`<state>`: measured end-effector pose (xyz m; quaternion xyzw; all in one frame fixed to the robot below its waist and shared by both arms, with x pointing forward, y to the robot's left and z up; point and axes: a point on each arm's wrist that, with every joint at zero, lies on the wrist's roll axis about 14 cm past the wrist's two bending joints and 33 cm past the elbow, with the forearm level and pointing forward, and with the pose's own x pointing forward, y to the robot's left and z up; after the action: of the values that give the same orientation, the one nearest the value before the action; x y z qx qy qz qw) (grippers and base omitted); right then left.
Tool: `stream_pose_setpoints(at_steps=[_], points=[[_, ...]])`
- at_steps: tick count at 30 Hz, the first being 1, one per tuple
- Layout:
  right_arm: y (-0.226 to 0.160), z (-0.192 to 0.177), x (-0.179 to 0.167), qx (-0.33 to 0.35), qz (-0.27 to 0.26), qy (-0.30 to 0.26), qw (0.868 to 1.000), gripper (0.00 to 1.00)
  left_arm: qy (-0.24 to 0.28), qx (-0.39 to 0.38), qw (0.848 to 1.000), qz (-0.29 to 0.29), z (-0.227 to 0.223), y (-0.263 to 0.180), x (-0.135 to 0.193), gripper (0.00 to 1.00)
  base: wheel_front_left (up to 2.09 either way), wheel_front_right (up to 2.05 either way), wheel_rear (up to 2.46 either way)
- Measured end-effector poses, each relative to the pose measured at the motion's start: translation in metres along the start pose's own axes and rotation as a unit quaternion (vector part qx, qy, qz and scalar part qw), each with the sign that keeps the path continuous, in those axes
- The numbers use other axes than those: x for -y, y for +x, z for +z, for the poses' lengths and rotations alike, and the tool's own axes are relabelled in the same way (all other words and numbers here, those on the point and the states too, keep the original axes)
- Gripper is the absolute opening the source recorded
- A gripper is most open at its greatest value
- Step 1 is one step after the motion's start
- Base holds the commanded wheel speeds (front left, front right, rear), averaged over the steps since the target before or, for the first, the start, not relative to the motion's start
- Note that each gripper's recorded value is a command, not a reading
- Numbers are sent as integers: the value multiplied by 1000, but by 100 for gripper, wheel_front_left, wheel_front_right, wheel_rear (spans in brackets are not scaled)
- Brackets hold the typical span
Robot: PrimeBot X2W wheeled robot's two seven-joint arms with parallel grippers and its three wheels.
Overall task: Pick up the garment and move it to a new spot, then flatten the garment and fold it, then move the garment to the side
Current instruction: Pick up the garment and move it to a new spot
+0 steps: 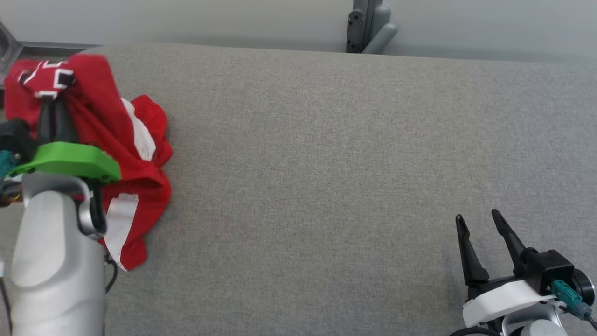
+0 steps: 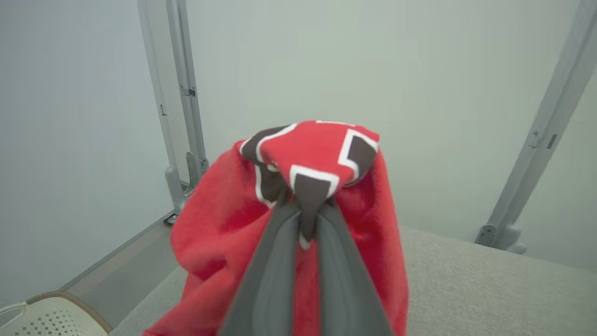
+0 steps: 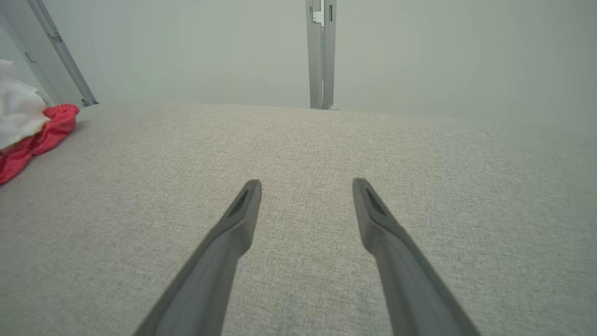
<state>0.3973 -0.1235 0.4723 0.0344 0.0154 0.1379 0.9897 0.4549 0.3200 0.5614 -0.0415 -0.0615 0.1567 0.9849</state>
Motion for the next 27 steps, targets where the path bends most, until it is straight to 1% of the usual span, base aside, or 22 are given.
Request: stream_pose_setpoints(at_steps=[2,4,8,10,11,14,16,21,23,24,27], points=[[0,5,-6,7,5,3,1000,100,-4,46,998,-41,29,-1,29,0,0,0,0],[-3,9,-9,13,6,6,1000,100,-8,81,993,-85,53,-8,61,0,0,0,0],[-11,16,-7,23,-5,10,1000,100,-20,120,977,-175,90,-27,125,0,0,0,0],[-17,18,-1,26,-16,11,999,100,-29,133,965,-225,105,-42,162,0,0,0,0],[-25,17,5,25,-30,12,999,100,-52,137,949,-280,115,-61,198,0,0,0,0],[-37,18,15,27,-51,14,998,100,-81,131,924,-350,121,-90,244,0,0,0,0],[-45,20,22,31,-66,15,997,100,-103,107,908,-391,114,-111,273,0,0,0,0],[-67,24,42,38,-109,18,993,100,-130,43,869,-475,86,-160,334,0,0,0,0],[-77,25,52,41,-129,19,991,100,-127,3,859,-496,61,-176,351,0,0,0,0],[-82,24,56,41,-139,20,989,100,-127,-24,856,-501,45,-183,356,0,0,0,0],[-99,23,66,40,-166,23,985,100,-96,-94,854,-502,-8,-195,360,0,0,0,0]])
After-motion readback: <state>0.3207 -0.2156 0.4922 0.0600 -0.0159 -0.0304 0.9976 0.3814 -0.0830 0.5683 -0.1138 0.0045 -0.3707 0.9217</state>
